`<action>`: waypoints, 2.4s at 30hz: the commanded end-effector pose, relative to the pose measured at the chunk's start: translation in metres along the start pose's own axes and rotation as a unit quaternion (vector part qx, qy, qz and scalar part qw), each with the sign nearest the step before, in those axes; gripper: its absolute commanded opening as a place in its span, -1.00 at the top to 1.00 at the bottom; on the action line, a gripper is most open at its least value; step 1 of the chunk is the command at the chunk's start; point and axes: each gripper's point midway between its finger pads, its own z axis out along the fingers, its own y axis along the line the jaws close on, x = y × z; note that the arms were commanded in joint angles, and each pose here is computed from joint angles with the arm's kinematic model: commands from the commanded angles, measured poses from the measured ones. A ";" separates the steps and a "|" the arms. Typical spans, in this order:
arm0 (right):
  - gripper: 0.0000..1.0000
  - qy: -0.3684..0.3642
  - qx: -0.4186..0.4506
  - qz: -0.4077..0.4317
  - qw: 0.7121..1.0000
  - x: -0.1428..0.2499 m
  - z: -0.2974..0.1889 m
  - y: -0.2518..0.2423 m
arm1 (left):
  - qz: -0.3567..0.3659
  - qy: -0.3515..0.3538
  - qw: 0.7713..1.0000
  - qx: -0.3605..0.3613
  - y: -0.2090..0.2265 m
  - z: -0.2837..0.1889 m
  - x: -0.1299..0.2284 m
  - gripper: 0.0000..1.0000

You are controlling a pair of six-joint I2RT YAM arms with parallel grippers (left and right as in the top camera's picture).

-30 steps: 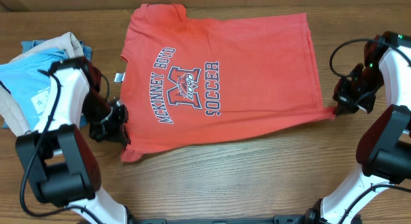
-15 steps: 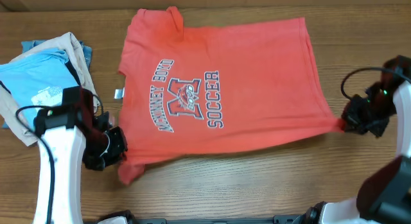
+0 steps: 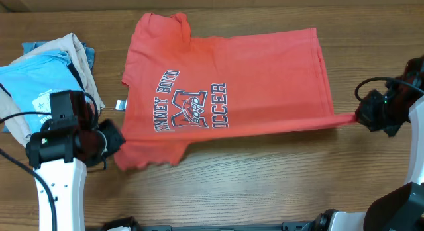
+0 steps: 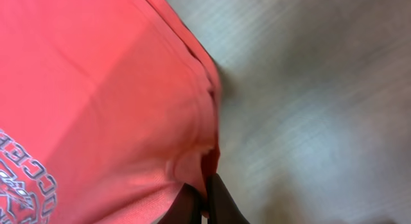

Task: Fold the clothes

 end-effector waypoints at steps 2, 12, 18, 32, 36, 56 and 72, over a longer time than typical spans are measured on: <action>0.92 -0.026 -0.022 -0.039 0.999 -0.006 0.000 0.025 | -0.026 0.007 1.000 -0.011 -0.001 0.022 -0.010 0.92; 0.92 -0.074 -0.028 -0.079 0.994 -0.041 0.021 0.047 | -0.025 0.014 0.999 0.023 -0.024 0.074 -0.045 0.92; 0.92 -0.099 -0.033 -0.084 0.991 -0.063 0.033 0.052 | -0.023 -0.001 0.999 0.031 -0.030 0.100 -0.065 0.92; 0.92 -0.085 -0.035 -0.087 0.992 -0.081 0.079 0.057 | -0.005 -0.074 0.994 0.076 -0.054 0.108 -0.106 0.92; 0.92 -0.099 -0.040 -0.089 0.990 -0.089 0.078 0.060 | 0.003 -0.067 0.995 0.076 -0.060 0.120 -0.104 0.90; 0.92 -0.114 -0.042 -0.105 0.987 -0.095 0.077 0.063 | 0.015 -0.078 0.995 0.054 -0.059 0.159 -0.116 0.85; -0.15 -0.120 -0.048 -0.145 0.981 -0.092 0.082 0.083 | 0.015 -0.076 0.996 0.053 -0.058 0.159 -0.115 0.81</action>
